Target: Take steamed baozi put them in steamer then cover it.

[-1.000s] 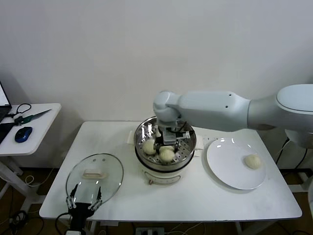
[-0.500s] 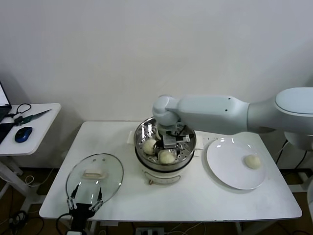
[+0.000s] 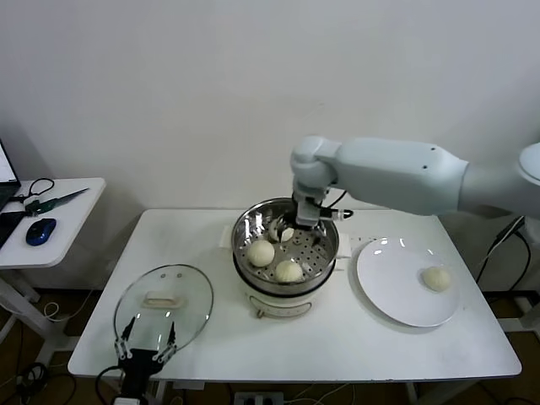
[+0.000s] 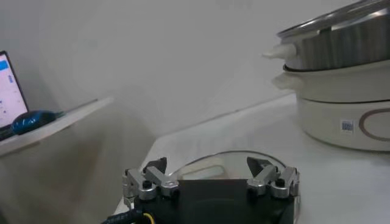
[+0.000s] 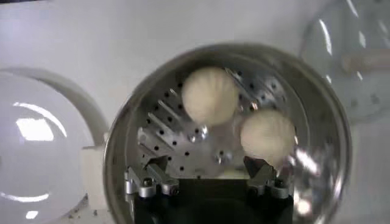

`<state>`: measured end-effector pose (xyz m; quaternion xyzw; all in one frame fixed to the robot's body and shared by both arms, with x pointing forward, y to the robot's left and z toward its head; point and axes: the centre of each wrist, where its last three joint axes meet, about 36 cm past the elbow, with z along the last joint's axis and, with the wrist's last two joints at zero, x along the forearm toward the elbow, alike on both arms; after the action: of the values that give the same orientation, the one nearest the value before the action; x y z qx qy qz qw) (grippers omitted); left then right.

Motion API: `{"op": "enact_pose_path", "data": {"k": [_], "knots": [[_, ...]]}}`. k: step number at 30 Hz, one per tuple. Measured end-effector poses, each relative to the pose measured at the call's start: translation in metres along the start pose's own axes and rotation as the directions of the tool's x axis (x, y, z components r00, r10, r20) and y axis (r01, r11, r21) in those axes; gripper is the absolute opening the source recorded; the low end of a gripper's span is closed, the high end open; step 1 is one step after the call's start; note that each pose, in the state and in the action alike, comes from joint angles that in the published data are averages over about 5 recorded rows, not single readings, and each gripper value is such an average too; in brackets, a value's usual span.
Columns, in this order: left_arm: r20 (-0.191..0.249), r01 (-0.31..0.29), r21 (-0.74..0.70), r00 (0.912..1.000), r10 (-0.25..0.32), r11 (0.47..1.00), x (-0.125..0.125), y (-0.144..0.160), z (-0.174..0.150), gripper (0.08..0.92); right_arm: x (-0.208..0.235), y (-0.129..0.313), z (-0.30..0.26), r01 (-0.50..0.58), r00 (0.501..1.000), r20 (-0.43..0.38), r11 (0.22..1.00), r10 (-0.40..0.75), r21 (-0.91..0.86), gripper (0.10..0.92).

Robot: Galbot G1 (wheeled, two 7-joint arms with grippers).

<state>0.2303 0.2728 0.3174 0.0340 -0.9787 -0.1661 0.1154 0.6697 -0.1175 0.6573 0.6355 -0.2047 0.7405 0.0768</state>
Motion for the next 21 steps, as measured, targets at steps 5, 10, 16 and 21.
{"op": "enact_pose_path", "data": {"k": [5, 10, 16, 21], "knots": [[0.004, 0.0, -0.001, 1.0, 0.0, 1.0, -0.001, 0.001, -0.001, 0.823, 0.014, 0.046, 0.041, -0.082, 0.997, -0.033, 0.928, 0.075, -0.365, 0.823], [0.004, 0.002, -0.002, 1.0, -0.002, 1.0, 0.0, 0.002, -0.002, 0.823, 0.018, 0.102, 0.072, -0.092, 0.996, -0.053, 0.787, 0.075, -0.61, 0.823], [0.001, 0.005, -0.005, 1.0, -0.005, 1.0, 0.001, 0.003, -0.002, 0.823, 0.006, 0.179, 0.097, -0.074, 0.997, -0.064, 0.625, 0.038, -0.777, 0.823], [-0.003, 0.003, -0.004, 1.0, -0.003, 1.0, 0.003, 0.003, -0.003, 0.823, -0.019, 0.241, 0.109, -0.055, 0.998, -0.064, 0.529, 0.002, -0.847, 0.823]]}}
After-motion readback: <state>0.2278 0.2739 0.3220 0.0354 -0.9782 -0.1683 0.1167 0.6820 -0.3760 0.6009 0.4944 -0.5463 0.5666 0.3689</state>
